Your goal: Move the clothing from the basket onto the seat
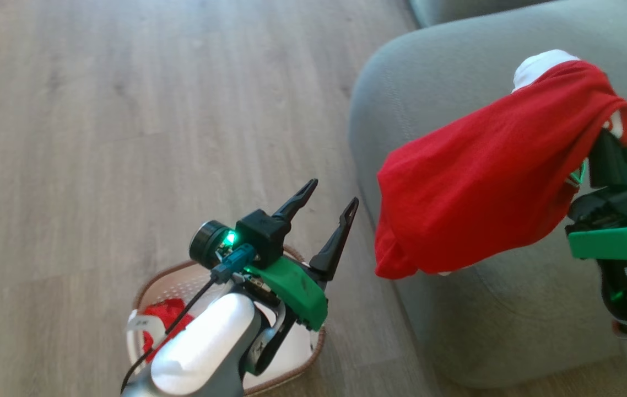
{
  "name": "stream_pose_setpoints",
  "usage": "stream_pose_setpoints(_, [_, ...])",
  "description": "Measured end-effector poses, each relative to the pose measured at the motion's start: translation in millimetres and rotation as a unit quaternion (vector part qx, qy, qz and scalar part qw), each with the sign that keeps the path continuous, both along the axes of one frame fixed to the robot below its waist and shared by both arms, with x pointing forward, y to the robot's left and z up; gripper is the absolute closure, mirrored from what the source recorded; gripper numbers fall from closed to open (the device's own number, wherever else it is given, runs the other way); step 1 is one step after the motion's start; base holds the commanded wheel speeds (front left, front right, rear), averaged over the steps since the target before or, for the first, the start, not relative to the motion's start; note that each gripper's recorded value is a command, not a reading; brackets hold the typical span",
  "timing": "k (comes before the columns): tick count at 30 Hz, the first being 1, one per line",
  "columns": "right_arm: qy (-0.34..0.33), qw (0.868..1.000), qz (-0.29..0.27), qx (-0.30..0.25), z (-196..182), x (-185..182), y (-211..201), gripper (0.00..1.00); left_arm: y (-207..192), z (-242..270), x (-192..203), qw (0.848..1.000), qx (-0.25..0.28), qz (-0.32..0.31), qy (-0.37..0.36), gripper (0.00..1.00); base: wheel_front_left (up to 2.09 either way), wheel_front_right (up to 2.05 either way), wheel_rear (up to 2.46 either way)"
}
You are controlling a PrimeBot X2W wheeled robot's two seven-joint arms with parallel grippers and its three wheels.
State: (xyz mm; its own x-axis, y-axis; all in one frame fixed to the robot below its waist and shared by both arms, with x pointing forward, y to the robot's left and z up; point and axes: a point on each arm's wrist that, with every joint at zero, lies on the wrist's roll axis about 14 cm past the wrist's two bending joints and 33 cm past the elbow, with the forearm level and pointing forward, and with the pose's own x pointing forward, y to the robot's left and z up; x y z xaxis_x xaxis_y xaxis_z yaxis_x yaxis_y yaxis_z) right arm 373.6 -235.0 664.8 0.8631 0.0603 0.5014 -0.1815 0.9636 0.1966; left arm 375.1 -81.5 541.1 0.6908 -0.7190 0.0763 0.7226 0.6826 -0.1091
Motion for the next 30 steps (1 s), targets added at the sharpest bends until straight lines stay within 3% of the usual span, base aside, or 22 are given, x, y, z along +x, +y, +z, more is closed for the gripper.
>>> stream_pose_setpoints(16, [0.003, 0.992, -0.126, 0.013, 3, -54, -83, 1.0, -74, -13, -15, 0.994, 0.001, -0.109, 0.009, 0.0, 0.0, 0.0, 0.0])
stream_pose_setpoints(22, [0.014, 0.989, -0.146, 0.015, -4, -65, -93, 1.0, -90, -9, -13, 0.991, -0.004, -0.13, 0.001, 0.0, 0.0, 0.0, 0.0])
stream_pose_setpoints(30, [0.049, 0.988, -0.145, 0.017, -21, -51, -102, 1.0, -89, -16, -9, 0.992, -0.002, -0.128, 0.007, 0.0, 0.0, 0.0, 0.0])
